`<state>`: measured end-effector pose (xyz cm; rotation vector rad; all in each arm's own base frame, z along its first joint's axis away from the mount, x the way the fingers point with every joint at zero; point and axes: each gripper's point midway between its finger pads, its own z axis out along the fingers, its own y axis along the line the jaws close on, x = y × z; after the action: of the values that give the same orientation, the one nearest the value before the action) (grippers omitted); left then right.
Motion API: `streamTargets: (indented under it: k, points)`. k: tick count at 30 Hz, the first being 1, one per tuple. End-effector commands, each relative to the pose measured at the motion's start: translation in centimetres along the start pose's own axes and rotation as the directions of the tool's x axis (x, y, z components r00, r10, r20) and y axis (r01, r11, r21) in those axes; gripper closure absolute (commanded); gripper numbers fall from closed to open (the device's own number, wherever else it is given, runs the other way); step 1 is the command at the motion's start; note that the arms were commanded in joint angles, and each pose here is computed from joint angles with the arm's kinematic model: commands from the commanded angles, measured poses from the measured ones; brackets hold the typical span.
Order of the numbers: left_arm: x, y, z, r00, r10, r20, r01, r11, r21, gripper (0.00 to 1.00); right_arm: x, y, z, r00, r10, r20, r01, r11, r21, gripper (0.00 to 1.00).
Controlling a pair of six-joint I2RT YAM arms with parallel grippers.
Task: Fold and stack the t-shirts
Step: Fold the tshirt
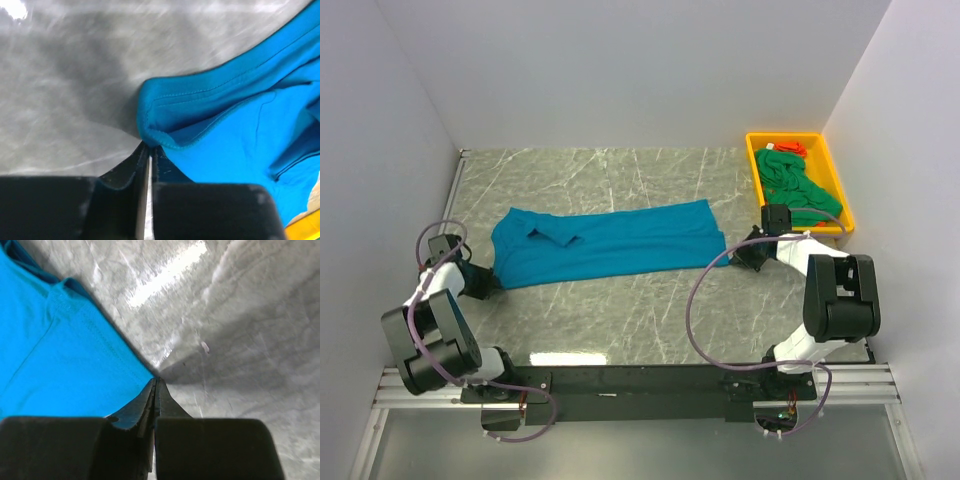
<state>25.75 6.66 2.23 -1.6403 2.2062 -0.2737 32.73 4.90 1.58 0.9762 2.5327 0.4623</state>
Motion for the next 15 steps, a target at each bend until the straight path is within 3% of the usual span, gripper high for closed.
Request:
streamTargets:
  k: [1, 4, 5, 7, 8, 10, 15]
  points:
    - [0.5, -0.3, -1.0, 1.000, -0.017, 0.005, 0.017, 0.998, 0.056, 0.87, -0.4, -1.0, -1.3, 0.998, -0.055, 0.031, 0.054, 0.998, 0.035, 1.00]
    - [1.0, 0.2, -1.6, 1.000, -0.026, 0.010, 0.025, 0.998, 0.062, 0.74, 0.1, -1.6, -1.7, 0.997, -0.074, 0.019, 0.073, 0.996, 0.048, 0.93]
    - [1.1, 0.3, -1.9, 1.000, -0.024, 0.013, 0.023, 0.998, 0.062, 0.63, 0.0, -1.6, -2.1, 0.996, -0.082, 0.034, 0.081, 0.995, 0.050, 0.83]
    - [0.8, 0.4, -2.5, 0.999, -0.019, 0.039, 0.017, 0.998, 0.059, 0.52, 0.1, -1.9, -2.5, 0.994, -0.106, 0.039, 0.104, 0.993, 0.063, 0.72]
    - [0.5, 0.2, -2.9, 0.999, -0.012, 0.052, 0.009, 0.998, 0.062, 0.40, -0.1, -1.7, -3.2, 0.991, -0.119, 0.058, 0.115, 0.991, 0.068, 0.63]
    - [-0.2, -0.3, -4.0, 0.996, -0.003, 0.085, -0.003, 0.997, 0.073, 0.36, -0.7, -0.6, -4.3, 0.983, -0.159, 0.094, 0.155, 0.987, 0.052, 0.56]
    - [-1.8, -2.3, -7.0, 0.984, 0.051, 0.173, -0.075, 0.988, 0.137, 0.32, -0.3, 2.8, -6.5, 0.943, -0.296, 0.153, 0.294, 0.955, 0.035, 0.51]
